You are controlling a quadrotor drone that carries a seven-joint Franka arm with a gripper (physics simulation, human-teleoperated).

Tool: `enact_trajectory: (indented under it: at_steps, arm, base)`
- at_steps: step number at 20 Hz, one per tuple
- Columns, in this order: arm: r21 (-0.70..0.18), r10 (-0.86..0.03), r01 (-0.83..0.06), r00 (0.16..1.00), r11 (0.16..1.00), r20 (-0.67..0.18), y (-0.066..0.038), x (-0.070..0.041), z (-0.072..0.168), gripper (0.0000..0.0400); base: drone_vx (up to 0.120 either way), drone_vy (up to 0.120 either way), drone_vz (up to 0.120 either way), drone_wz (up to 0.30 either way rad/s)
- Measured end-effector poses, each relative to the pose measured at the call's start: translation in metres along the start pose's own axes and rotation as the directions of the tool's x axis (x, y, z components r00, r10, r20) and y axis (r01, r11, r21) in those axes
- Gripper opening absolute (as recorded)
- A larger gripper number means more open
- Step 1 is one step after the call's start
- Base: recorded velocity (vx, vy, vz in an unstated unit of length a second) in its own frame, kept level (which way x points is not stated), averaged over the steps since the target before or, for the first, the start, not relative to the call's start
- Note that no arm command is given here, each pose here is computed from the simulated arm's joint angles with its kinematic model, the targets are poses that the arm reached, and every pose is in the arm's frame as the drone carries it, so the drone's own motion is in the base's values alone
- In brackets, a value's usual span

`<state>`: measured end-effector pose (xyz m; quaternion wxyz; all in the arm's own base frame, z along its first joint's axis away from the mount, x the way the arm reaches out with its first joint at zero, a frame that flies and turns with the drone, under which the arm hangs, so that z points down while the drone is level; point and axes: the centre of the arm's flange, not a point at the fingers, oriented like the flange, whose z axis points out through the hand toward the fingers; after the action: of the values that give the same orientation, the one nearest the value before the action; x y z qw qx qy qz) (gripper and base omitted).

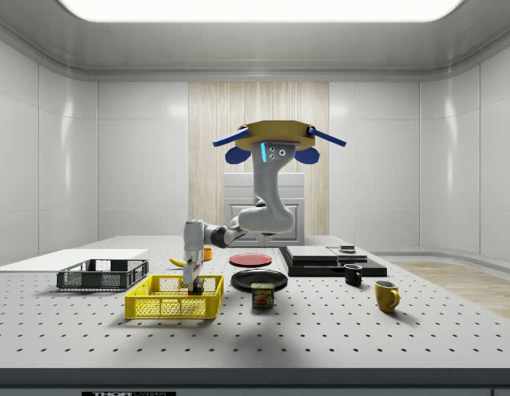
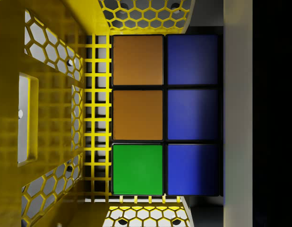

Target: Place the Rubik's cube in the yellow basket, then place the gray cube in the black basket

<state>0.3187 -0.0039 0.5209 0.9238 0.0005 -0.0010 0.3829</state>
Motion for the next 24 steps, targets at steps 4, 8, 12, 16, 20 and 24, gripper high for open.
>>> enact_trajectory:
  at_steps: [4, 8, 12, 16, 20, 24]
  arm:
    - [0.0, 0.0, 0.0, 1.0, 1.0, 0.0, 0.0, 0.0, 0.013, 0.0325]
    - [0.0, 0.0, 0.0, 1.0, 1.0, 0.0, 0.0, 0.0, 0.02, 0.0361]
    - [0.0, 0.0, 0.0, 1.0, 1.0, 0.0, 0.0, 0.0, 0.013, 0.0386]
    - [0.0, 0.0, 0.0, 1.0, 1.0, 0.0, 0.0, 0.0, -0.002, 0.0395]
    - [0.0, 0.0, 0.0, 1.0, 1.0, 0.0, 0.0, 0.0, -0.017, 0.0398]
    - [0.0, 0.0, 0.0, 1.0, 1.0, 0.0, 0.0, 0.0, -0.024, 0.0399]
  base:
    - [0.0, 0.0, 0.0, 0.0]
    - [0.0, 0.0, 0.0, 0.0]
    - [0.0, 0.0, 0.0, 0.0]
    - [0.0, 0.0, 0.0, 0.0]
    - [0.0, 0.0, 0.04, 0.0]
    - [0.0, 0.0, 0.12, 0.0]
